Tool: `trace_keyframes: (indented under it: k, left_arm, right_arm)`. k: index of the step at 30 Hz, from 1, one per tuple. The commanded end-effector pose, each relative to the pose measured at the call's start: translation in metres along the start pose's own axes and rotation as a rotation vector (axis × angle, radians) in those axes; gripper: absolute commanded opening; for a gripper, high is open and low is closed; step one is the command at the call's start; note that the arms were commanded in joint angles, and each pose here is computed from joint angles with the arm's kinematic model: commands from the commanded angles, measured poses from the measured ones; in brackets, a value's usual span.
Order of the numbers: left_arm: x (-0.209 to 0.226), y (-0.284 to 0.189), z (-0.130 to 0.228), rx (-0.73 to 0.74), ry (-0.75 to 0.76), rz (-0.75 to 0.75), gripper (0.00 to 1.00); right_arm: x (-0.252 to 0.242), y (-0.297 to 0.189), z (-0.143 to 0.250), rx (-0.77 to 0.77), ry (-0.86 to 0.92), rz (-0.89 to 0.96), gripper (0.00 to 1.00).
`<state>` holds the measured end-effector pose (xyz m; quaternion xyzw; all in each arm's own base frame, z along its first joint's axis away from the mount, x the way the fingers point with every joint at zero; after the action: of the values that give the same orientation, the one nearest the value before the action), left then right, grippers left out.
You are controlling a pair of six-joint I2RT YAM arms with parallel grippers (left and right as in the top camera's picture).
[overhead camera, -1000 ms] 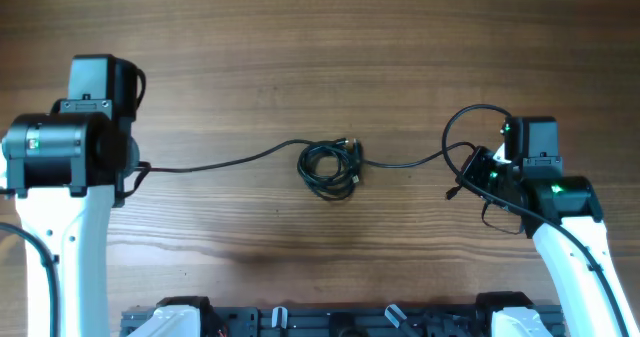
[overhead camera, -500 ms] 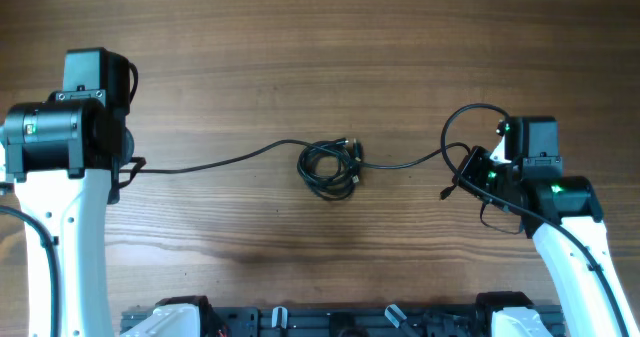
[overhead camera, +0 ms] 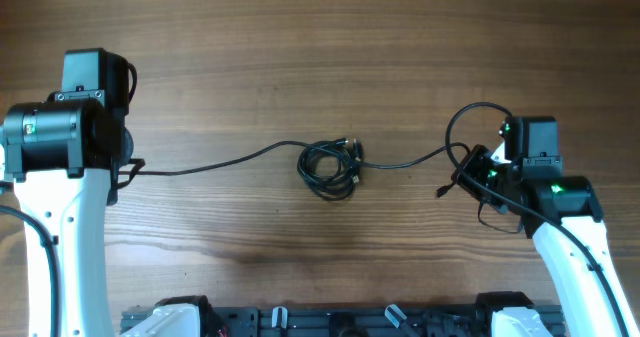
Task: Untangle cables
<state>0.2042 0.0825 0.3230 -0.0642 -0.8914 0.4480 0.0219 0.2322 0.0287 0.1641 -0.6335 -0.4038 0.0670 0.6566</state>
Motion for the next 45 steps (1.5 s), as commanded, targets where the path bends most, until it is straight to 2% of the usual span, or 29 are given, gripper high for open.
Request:
trace_keyframes:
  k: [1, 10, 22, 27, 33, 39, 45]
  left_arm:
    - [0.003, 0.004, -0.009, -0.069, 0.012, -0.038, 0.04]
    - [0.002, 0.004, -0.008, -0.068, 0.013, -0.039, 0.04]
    - [0.001, 0.004, -0.006, -0.045, 0.039, -0.034, 0.04]
    - [0.002, 0.004, -0.007, -0.056, 0.039, -0.037, 0.04]
    - [0.002, 0.004, -0.007, -0.057, 0.038, -0.037, 0.04]
    - [0.002, 0.004, -0.01, -0.082, 0.039, -0.044, 0.04]
    - [0.003, 0.004, -0.011, -0.087, 0.039, -0.045, 0.04]
  right_arm:
    - [-0.001, -0.001, -0.007, -0.046, 0.039, 0.026, 0.04]
    - [-0.016, -0.004, -0.02, -0.165, 0.089, 0.128, 0.04]
    - [-0.015, -0.005, -0.025, -0.196, 0.08, 0.133, 0.04]
    - [-0.023, -0.008, -0.034, -0.282, 0.08, 0.191, 0.04]
    - [-0.022, -0.008, -0.034, -0.281, 0.079, 0.19, 0.04]
    - [-0.033, -0.014, -0.043, -0.369, 0.089, 0.27, 0.04]
    - [-0.035, -0.015, -0.044, -0.383, 0.089, 0.28, 0.04]
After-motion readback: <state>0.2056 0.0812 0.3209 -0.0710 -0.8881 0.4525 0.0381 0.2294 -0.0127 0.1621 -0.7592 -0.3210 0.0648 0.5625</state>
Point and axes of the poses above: each gripper's point midway between its finger pads, its own y axis out along the fingers, its own x axis along the line the jaws close on, z = x × y, the point moved 5 cm from there along -y, back along the fingers, and after that the axes turned 15 degrees about y, right-handed, at the moved point
